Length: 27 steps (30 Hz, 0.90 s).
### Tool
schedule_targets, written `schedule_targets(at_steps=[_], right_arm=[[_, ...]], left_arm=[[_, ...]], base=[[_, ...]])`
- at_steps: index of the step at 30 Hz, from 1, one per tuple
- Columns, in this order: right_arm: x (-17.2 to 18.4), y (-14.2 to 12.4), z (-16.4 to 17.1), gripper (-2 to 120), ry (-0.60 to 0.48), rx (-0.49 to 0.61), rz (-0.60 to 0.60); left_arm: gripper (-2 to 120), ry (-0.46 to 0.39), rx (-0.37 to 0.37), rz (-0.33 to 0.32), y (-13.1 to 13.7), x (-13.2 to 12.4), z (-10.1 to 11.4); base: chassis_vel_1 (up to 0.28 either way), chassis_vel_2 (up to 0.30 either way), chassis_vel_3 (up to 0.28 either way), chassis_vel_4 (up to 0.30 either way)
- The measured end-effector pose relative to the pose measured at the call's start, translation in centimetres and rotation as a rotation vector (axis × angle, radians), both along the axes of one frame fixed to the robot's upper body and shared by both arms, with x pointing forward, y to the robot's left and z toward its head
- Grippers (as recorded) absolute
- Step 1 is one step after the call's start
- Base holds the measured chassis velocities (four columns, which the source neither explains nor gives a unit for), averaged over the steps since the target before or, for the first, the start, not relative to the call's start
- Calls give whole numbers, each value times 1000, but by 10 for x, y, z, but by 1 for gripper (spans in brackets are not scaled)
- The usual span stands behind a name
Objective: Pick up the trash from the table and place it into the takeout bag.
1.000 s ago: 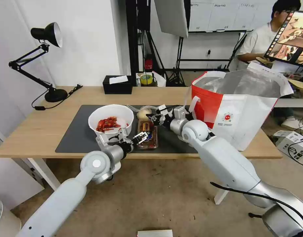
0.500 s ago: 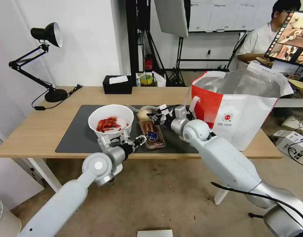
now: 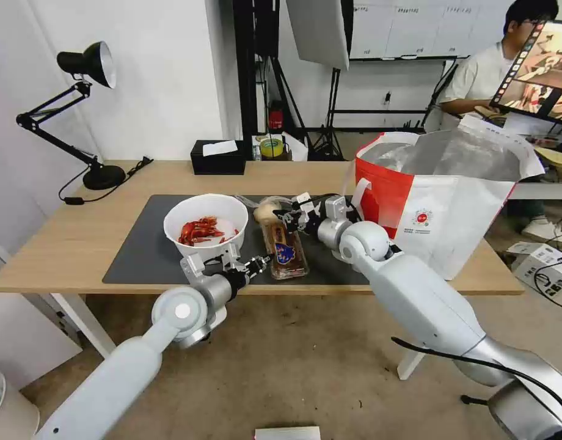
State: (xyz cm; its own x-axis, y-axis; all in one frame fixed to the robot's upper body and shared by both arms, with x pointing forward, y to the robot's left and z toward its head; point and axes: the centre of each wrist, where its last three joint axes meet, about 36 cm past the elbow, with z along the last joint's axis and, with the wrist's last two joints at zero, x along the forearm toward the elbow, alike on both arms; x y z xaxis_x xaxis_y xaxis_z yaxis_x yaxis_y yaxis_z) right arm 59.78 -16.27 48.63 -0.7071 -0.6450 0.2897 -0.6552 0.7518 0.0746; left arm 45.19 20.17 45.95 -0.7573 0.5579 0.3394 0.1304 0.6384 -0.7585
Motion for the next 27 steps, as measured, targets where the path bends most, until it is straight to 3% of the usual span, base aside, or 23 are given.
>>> schedule_targets(at_steps=[12,19,27], right_arm=[[-24,-22,14,0,-66,103,-52],[-74,-33,5,0,-179,220,-218],[-120,-38,-14,0,-218,241,-313]], left_arm=[[0,-29,-17,18,8,-7,12],[0,-40,-31,16,9,-17,17],[0,-57,-32,21,12,-22,25]], base=[[0,0,0,0],[0,0,0,0],[0,0,0,0]])
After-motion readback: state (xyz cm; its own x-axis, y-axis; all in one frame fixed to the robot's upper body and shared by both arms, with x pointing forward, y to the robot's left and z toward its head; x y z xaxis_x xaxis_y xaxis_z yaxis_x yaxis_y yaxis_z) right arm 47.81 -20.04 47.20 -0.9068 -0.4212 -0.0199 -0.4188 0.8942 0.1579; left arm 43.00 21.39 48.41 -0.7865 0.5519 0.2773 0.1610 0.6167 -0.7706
